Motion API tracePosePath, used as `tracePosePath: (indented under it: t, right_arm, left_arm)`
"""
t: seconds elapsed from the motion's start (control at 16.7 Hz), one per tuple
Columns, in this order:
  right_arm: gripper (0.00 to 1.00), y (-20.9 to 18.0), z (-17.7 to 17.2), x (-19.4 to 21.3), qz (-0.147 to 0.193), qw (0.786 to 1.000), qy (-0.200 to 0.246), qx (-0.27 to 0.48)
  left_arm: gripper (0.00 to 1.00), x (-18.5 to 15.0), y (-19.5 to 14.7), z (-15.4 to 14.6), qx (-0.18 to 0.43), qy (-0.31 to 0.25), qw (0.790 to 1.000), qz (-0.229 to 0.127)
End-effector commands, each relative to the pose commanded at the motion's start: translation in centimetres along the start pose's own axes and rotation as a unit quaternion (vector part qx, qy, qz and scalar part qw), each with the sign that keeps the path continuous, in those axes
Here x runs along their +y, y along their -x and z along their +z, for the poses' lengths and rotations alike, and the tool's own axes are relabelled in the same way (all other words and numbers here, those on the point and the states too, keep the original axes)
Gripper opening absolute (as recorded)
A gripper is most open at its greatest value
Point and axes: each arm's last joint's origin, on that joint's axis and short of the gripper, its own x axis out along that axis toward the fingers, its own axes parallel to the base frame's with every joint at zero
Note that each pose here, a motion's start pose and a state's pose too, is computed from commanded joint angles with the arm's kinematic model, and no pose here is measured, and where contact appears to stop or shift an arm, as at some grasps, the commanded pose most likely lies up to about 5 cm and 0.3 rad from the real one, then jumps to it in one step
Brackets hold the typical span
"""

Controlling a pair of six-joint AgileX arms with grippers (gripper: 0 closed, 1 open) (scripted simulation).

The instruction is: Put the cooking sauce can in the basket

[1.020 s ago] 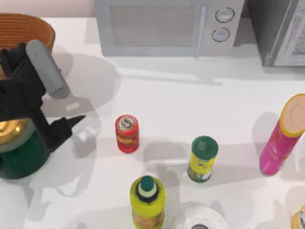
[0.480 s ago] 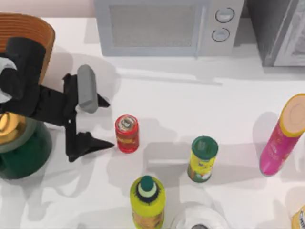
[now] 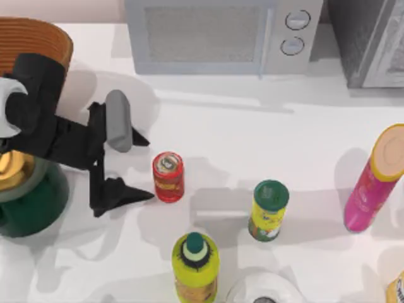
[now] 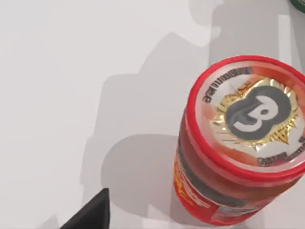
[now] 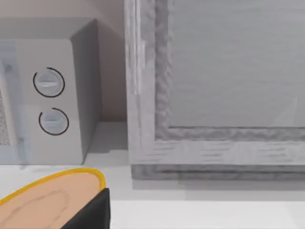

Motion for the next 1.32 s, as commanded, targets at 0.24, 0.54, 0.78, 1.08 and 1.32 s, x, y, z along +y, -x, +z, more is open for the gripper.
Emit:
tracePosePath:
  t: [0.24,0.54,0.78,1.08,1.32]
  right_arm:
    - [1.0,0.0,0.0,0.0,0.0,1.0,0.0,0.0]
    - [1.0,0.0,0.0,0.0,0.0,1.0,0.0,0.0]
    - [1.0,0.0,0.0,0.0,0.0,1.0,0.0,0.0]
    - [1.0,0.0,0.0,0.0,0.0,1.0,0.0,0.0]
    - [1.0,0.0,0.0,0.0,0.0,1.0,0.0,0.0]
  left_arm:
    - [1.0,0.2,-2.2,0.0,0.0,0.0,1.0,0.0]
    - [1.0,0.2,-5.2,0.0,0.0,0.0,1.0,0.0]
    - [1.0,0.0,-6.8,0.0,0.0,0.0,1.0,-0.001]
    - [0.85,0.0,-6.8,0.0,0.0,0.0,1.0,-0.001]
    - [0.55,0.0,-6.8,0.0,0.0,0.0,1.0,-0.001]
